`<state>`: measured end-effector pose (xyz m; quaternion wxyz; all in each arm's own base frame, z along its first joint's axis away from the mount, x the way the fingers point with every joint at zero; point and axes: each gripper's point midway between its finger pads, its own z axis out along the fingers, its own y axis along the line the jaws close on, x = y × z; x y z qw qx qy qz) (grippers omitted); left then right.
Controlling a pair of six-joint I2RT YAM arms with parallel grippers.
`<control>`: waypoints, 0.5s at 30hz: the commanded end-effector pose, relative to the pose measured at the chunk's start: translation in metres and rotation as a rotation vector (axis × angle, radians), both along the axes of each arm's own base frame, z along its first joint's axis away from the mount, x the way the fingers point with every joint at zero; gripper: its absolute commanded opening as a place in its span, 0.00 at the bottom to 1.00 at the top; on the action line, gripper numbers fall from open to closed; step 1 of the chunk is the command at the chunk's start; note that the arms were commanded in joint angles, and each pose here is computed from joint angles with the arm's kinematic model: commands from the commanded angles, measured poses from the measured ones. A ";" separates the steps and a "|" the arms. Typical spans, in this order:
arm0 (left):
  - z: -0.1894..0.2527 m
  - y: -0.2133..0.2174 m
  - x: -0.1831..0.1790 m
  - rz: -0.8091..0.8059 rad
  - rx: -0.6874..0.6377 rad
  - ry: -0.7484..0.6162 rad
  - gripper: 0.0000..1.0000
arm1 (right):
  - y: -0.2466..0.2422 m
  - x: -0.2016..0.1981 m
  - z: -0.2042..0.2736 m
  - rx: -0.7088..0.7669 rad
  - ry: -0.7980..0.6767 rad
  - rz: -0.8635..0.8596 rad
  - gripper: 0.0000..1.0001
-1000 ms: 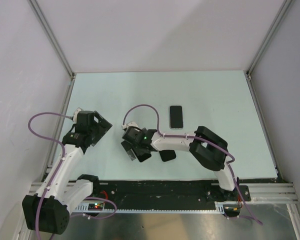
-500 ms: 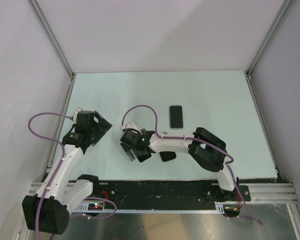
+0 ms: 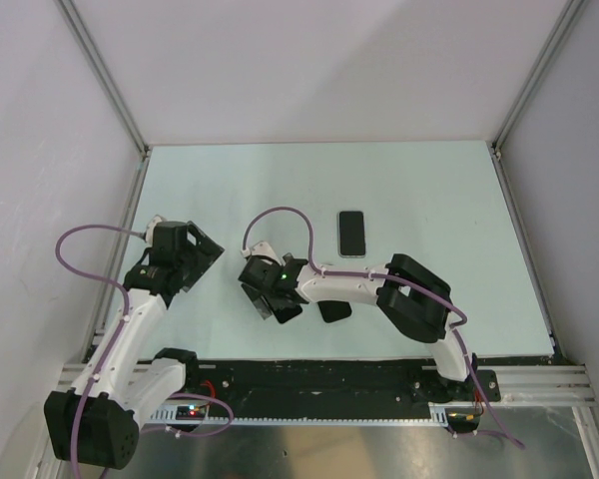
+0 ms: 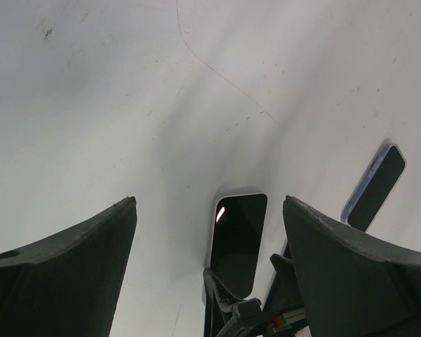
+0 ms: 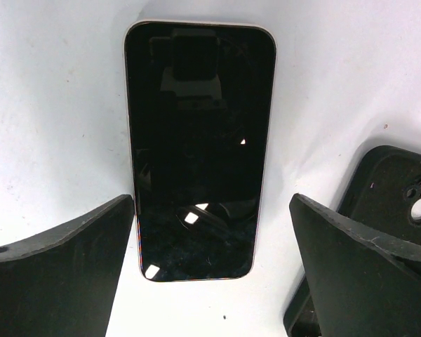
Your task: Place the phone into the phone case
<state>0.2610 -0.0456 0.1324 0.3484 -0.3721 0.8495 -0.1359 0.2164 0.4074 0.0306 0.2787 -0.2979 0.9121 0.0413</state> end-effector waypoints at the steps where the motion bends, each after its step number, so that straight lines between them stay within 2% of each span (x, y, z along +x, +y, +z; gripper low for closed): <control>1: 0.014 -0.001 0.005 -0.021 0.000 -0.043 0.89 | 0.005 0.007 0.011 0.001 -0.038 -0.008 0.99; 15: 0.012 0.000 0.002 -0.017 -0.001 -0.041 0.89 | 0.011 -0.004 -0.002 0.053 0.041 0.010 0.99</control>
